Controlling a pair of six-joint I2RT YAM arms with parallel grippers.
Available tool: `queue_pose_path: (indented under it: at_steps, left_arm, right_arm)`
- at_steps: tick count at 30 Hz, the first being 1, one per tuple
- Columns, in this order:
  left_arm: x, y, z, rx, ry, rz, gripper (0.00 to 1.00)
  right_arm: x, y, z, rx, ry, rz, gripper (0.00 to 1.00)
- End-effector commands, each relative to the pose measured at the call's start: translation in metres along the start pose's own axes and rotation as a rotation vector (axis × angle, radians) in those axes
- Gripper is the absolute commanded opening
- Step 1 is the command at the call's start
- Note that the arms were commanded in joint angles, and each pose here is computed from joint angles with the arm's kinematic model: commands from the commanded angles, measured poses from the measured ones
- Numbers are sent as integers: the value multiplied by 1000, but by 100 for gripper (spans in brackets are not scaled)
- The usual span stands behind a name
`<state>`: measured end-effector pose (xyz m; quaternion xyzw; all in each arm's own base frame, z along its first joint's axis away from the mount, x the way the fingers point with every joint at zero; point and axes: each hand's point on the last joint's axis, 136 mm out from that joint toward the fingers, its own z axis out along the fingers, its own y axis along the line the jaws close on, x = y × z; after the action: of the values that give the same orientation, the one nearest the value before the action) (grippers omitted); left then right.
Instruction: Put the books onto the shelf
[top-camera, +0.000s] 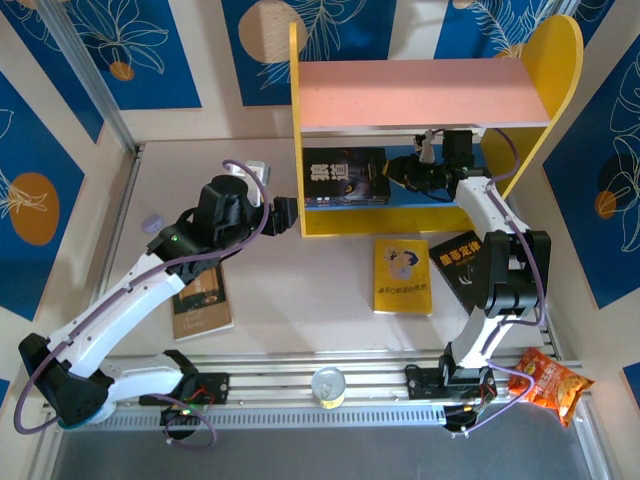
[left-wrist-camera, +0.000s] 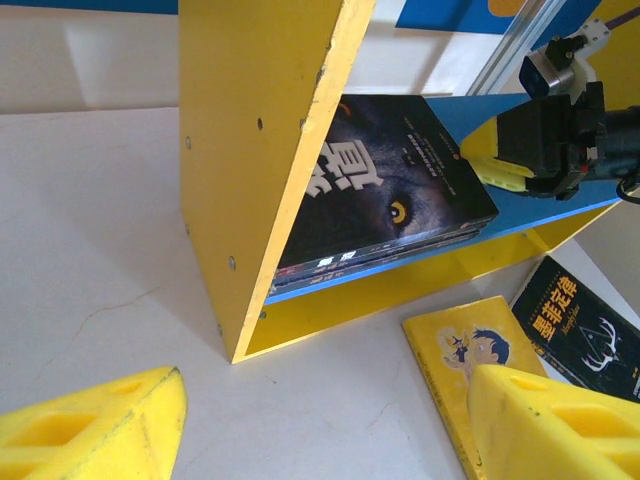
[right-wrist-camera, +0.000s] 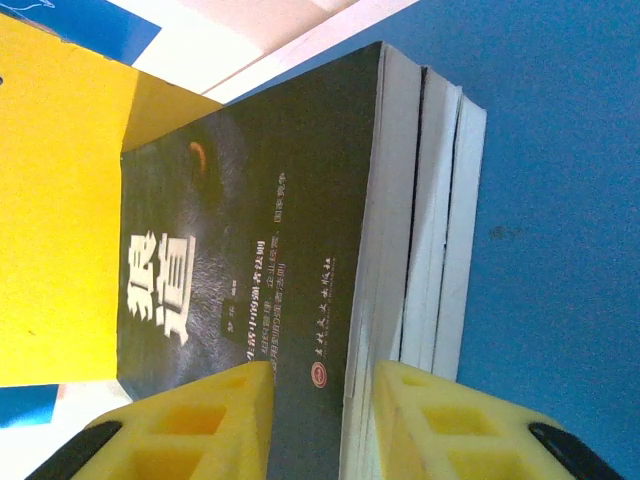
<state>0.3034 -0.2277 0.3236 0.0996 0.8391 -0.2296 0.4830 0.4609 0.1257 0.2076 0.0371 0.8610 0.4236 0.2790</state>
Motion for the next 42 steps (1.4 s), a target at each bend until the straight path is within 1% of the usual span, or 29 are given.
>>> queue_pose_path:
  at_steps: [1, 11, 23, 32, 36, 42]
  left_arm:
    - [-10, 0, -9, 9, -20, 6, 74]
    - [-9, 2, -11, 3, -24, 8, 74]
    - [-8, 1, -12, 7, -23, 6, 74]
    - [-7, 2, -13, 7, -24, 6, 74]
    - [-7, 3, -13, 4, -22, 6, 74]
    - [-6, 3, -13, 2, -21, 8, 74]
  right_arm:
    - [1, 19, -8, -19, -11, -49, 33]
    - [-12, 32, -22, 3, -65, -92, 34]
    - [-2, 37, 5, 16, -6, -123, 35]
    - [6, 25, 21, 136, 22, -164, 35]
    - [11, 21, 27, 166, 39, -176, 35]
    - [9, 39, 25, 147, 25, -217, 35]
